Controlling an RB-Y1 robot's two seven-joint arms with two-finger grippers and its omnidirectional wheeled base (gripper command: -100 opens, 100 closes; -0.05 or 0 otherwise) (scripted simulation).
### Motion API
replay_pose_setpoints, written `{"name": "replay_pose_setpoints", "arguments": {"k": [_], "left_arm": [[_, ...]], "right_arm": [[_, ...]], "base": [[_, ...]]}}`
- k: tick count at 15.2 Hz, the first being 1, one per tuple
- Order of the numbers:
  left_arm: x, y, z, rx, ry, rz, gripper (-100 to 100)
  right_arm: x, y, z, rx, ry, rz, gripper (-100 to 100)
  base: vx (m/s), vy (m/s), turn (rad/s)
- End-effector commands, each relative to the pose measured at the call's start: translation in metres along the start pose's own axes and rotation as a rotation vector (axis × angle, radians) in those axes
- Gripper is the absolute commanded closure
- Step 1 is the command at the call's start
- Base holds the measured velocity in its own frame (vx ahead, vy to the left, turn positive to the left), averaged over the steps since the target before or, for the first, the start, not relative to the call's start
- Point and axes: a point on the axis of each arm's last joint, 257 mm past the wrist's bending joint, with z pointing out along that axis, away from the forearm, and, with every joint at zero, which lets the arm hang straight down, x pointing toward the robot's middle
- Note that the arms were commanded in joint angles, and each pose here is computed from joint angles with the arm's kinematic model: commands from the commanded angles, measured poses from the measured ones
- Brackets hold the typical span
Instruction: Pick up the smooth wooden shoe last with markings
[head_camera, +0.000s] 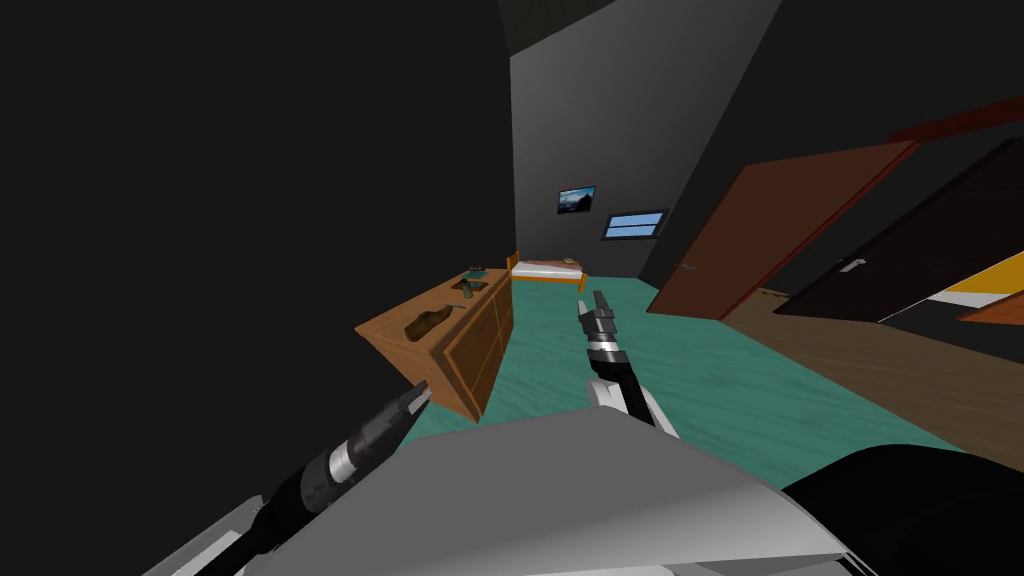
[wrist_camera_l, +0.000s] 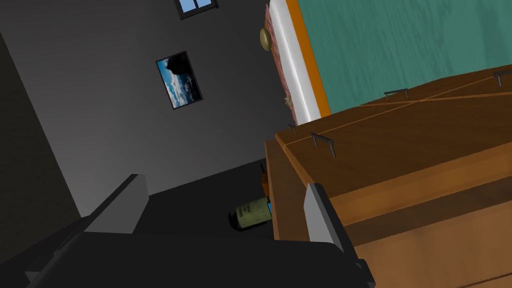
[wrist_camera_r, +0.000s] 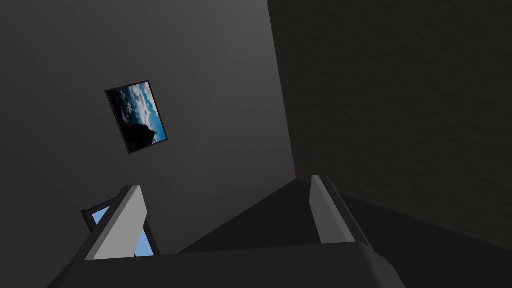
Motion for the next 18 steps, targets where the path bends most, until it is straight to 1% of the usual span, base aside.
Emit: {"name": "replay_pose_setpoints", "arguments": {"k": [1,2,3,6,7,8,11,12,14,15,16,18], "left_arm": [[0.0,0.007,-0.008,-0.032,0.04,0.012,-100],[0.0,0.007,-0.009,-0.039,0.055,0.021,-100],[0.003,0.021,-0.024,-0.084,0.076,0.004,-100],[0.0,0.022,-0.028,-0.11,0.126,0.034,-100],[0.0,0.022,-0.028,-0.111,0.127,0.035,-100],[0.001,0.035,-0.043,-0.16,0.156,0.025,-100],[-0.002,0.035,-0.047,-0.182,0.199,0.051,-100],[-0.003,0.046,-0.062,-0.228,0.222,0.042,-100],[-0.007,0.046,-0.065,-0.248,0.259,0.065,-100],[-0.008,0.046,-0.066,-0.253,0.268,0.07,-100],[-0.01,0.055,-0.081,-0.297,0.289,0.063,-100],[-0.015,0.055,-0.083,-0.316,0.325,0.086,-100]], "right_arm": [[0.0,0.0,0.0,0.0,0.0,0.0,0],[0.0,0.0,0.0,0.0,0.0,0.0,0],[0.0,0.0,0.0,0.0,0.0,0.0,0],[0.0,0.0,0.0,0.0,0.0,0.0,0],[0.0,0.0,0.0,0.0,0.0,0.0,0],[0.0,0.0,0.0,0.0,0.0,0.0,0],[0.0,0.0,0.0,0.0,0.0,0.0,0],[0.0,0.0,0.0,0.0,0.0,0.0,0],[0.0,0.0,0.0,0.0,0.0,0.0,0],[0.0,0.0,0.0,0.0,0.0,0.0,0],[0.0,0.0,0.0,0.0,0.0,0.0,0],[0.0,0.0,0.0,0.0,0.0,0.0,0]], "base": [[0.0,0.003,-0.023],[0.0,0.0,0.0],[0.004,0.001,-0.047],[0.003,0.001,-0.028],[0.0,0.0,0.0],[0.006,0.0,-0.049],[0.006,0.0,-0.025],[0.011,-0.001,-0.034],[0.015,-0.001,-0.033],[0.008,0.0,0.003],[0.014,-0.003,-0.028],[0.02,-0.002,-0.026]]}}
